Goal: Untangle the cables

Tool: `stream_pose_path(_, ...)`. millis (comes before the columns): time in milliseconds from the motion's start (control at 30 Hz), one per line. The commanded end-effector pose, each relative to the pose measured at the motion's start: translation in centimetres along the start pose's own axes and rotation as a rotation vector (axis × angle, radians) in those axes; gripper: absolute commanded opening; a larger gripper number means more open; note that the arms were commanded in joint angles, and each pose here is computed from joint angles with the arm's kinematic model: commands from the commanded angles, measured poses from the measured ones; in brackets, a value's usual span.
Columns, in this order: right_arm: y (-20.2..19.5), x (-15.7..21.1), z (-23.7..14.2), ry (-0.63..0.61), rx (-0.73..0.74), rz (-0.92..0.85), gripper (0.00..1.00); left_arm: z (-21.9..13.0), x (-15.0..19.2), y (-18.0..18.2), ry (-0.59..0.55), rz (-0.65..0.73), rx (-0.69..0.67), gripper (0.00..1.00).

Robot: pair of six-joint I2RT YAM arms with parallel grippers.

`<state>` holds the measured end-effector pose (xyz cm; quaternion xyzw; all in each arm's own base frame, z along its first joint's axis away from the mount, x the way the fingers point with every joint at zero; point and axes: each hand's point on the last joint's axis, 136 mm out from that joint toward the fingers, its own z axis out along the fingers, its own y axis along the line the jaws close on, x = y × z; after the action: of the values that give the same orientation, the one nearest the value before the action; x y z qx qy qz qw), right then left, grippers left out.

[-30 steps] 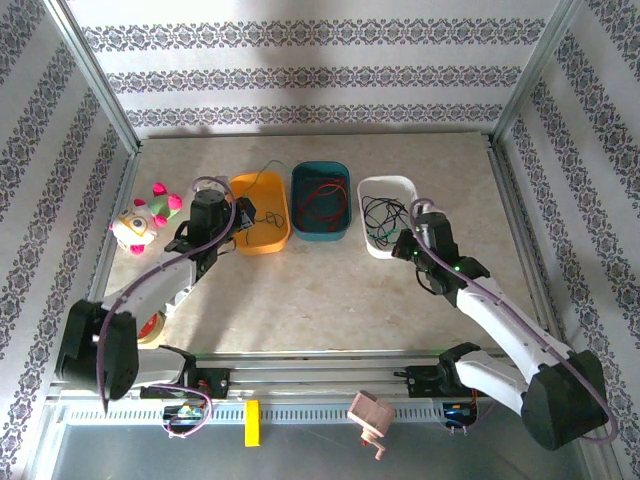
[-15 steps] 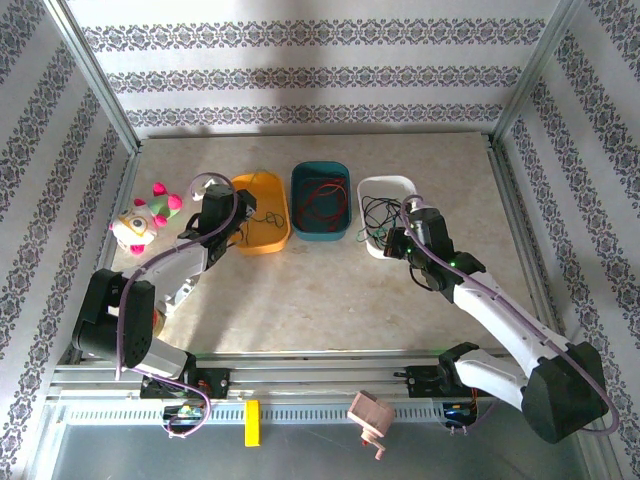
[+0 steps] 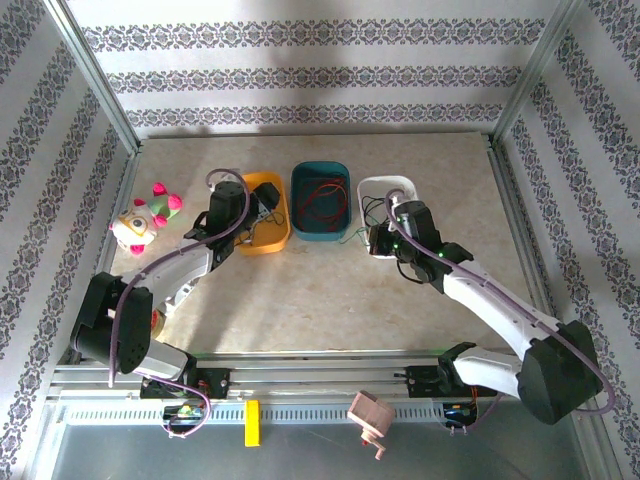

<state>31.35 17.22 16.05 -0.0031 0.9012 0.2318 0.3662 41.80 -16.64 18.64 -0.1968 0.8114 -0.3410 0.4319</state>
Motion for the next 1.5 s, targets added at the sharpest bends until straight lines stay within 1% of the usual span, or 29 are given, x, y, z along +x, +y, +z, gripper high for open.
stream_pose_path(0, 2.7, -0.5, 0.3, 0.007, -0.117, 0.011, 0.06, -0.4, 3.9, -4.9, 0.193, 0.075, 0.276, 0.66)
stream_pose_path(33, 2.8, -0.4, 0.5, 0.012, -0.123, 0.018, 0.06, -0.5, 5.5, -5.6, 0.265, 0.079, 0.339, 0.66)
stream_pose_path(133, 3.1, -0.3, 1.0, 0.019, -0.135, 0.04, 0.06, -0.8, 9.1, -6.1, 0.425, 0.08, 0.419, 0.67)
stream_pose_path(333, 3.6, -0.3, 1.3, 0.019, -0.164, 0.07, 0.06, -1.5, 13.8, -6.5, 0.612, 0.089, 0.522, 0.74)
stream_pose_path(433, 3.7, -0.2, 1.3, 0.024, -0.172, 0.072, 0.06, -1.5, 15.4, -6.9, 0.664, 0.096, 0.566, 0.74)
stream_pose_path(633, 3.7, 0.2, 1.4, 0.033, -0.171, 0.079, 0.06, -1.3, 16.1, -8.6, 0.656, 0.096, 0.651, 0.71)
stream_pose_path(700, 3.7, 0.4, 1.5, 0.036, -0.17, 0.078, 0.06, -1.2, 15.8, -8.8, 0.641, 0.103, 0.655, 0.69)
stream_pose_path(800, 3.4, 0.5, 1.5, 0.034, -0.157, 0.08, 0.06, -1.1, 15.0, -8.7, 0.58, 0.138, 0.627, 0.69)
stream_pose_path(900, 2.5, 0.5, 1.4, 0.014, -0.113, 0.091, 0.06, -1.2, 13.6, -7.9, 0.488, 0.212, 0.544, 0.69)
stream_pose_path(1000, 1.7, 0.4, 1.3, -0.005, -0.078, 0.098, 0.06, -2.1, 12.1, -7.8, 0.411, 0.286, 0.498, 0.7)
stream_pose_path(1067, 1.5, 0.4, 1.3, -0.006, -0.067, 0.099, 0.06, -2.7, 11.4, -7.8, 0.384, 0.322, 0.48, 0.71)
stream_pose_path(1167, 1.4, 0.5, 1.4, -0.005, -0.061, 0.101, 0.06, -3.4, 10.9, -8.0, 0.375, 0.365, 0.46, 0.71)
stream_pose_path(1233, 1.4, 0.5, 1.5, -0.002, -0.063, 0.104, 0.06, -3.7, 10.9, -8.1, 0.389, 0.382, 0.458, 0.72)
stream_pose_path(1400, 2.0, 0.4, 1.7, 0.006, -0.089, 0.106, 0.06, -2.9, 11.9, -7.4, 0.431, 0.408, 0.414, 0.72)
stream_pose_path(1467, 2.4, 0.1, 1.7, 0.005, -0.105, 0.101, 0.06, -2.6, 12.5, -7.5, 0.445, 0.426, 0.417, 0.72)
